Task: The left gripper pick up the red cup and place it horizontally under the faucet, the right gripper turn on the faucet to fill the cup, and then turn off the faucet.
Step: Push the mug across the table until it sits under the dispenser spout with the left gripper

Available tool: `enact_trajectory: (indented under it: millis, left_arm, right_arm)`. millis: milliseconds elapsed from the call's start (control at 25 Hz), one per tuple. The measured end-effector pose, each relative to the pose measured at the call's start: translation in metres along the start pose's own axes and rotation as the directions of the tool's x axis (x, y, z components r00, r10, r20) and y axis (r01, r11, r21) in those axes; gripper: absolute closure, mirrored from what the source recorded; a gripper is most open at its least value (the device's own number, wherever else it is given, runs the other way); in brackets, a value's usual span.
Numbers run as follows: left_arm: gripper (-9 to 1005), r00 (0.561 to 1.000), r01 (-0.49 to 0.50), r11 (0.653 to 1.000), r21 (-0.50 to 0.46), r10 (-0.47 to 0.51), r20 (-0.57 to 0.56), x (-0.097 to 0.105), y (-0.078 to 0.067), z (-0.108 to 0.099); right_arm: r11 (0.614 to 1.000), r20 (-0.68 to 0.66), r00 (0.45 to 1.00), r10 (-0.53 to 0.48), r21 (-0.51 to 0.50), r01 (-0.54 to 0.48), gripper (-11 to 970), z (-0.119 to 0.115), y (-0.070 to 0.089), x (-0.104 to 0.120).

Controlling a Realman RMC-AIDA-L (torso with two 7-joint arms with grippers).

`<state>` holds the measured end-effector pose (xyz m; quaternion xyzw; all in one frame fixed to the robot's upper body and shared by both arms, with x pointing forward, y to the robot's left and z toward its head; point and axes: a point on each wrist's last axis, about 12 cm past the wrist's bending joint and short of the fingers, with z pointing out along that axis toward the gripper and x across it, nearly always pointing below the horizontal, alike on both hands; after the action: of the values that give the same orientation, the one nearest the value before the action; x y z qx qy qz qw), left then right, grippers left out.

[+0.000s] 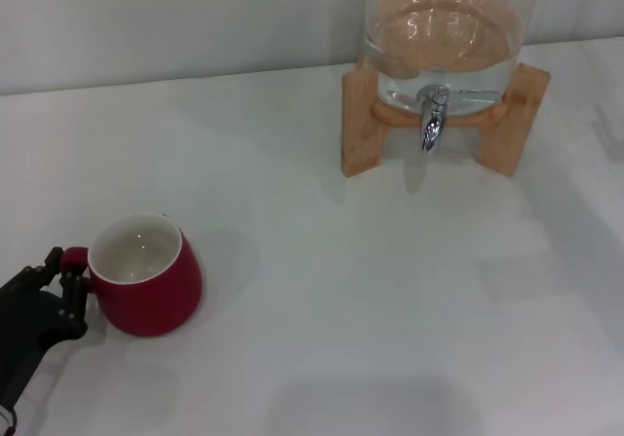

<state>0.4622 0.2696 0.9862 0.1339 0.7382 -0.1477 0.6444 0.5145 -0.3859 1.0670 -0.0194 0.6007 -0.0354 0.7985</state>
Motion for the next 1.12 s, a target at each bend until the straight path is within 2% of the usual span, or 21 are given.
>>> enact_trajectory:
  millis: [160, 520, 800, 1120]
  left_arm:
    - [818, 1.000, 0.003, 1.000, 0.009, -0.003, 0.024, -0.004, -0.003, 0.003]
    - [819, 0.995, -0.045, 0.991, 0.130, 0.033, 0.092, -0.027, -0.018, 0.034]
    - [819, 0.998, -0.047, 0.982, 0.182, 0.040, 0.044, -0.034, -0.031, 0.055]
    - [819, 1.000, -0.023, 0.959, 0.282, 0.025, -0.005, -0.047, -0.051, 0.076]
  right_arm:
    - [1.000, -0.002, 1.000, 0.003, 0.000, -0.003, 361, -0.001, 0.000, 0.000]
    - [0.999, 0.040, 0.999, 0.012, -0.039, -0.011, 361, 0.000, 0.007, -0.004]
    - [0.997, 0.054, 0.998, 0.019, -0.082, -0.015, 361, 0.000, 0.015, -0.005]
    - [0.994, 0.052, 0.998, 0.022, -0.104, -0.016, 361, 0.000, 0.019, -0.005]
